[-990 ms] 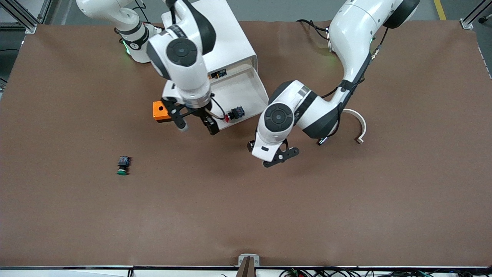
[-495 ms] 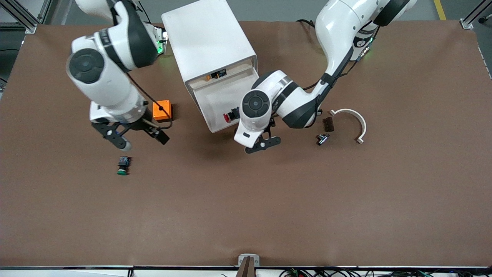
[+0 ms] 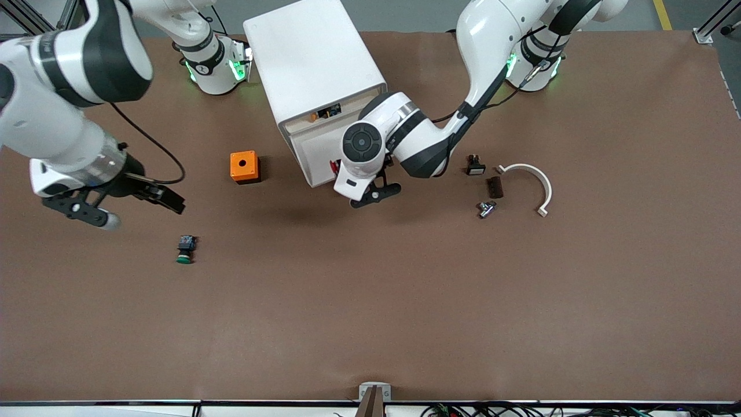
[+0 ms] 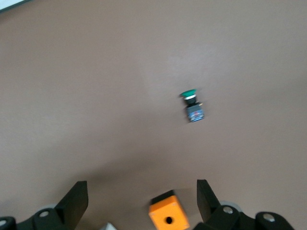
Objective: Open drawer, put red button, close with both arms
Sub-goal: 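Withdraw the right gripper while the left gripper pushes the drawer shut, then press the drawer fully closed with the left gripper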
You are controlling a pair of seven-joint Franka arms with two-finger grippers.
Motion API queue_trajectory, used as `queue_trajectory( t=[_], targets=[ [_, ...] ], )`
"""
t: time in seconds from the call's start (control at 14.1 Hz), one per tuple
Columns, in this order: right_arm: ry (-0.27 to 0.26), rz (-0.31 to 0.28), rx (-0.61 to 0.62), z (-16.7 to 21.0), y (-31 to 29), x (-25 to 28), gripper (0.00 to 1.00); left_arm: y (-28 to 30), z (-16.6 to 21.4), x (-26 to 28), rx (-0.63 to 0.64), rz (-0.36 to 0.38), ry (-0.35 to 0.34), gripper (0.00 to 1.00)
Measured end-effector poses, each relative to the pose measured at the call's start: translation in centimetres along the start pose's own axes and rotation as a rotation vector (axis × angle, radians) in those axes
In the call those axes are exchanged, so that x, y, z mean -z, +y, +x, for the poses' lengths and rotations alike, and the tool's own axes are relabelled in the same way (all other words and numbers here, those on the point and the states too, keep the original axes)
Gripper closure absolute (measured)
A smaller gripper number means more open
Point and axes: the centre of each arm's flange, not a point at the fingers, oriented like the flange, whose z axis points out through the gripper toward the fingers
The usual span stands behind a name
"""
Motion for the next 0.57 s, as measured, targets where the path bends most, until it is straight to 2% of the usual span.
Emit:
queue_trajectory(
  t=[0.28, 0.57],
  targets=[
    [0.018, 0.006, 0.131, 0.7, 4.8, 2.7, 0.0, 0.1, -1.5, -1.6, 0.039, -0.007, -0.107, 0.0],
    [0.045, 0.012, 0.174, 0.1, 7.4, 5.4, 0.0, 0.2, -2.8, -2.6, 0.1, -0.015, -0.205, 0.0]
  ],
)
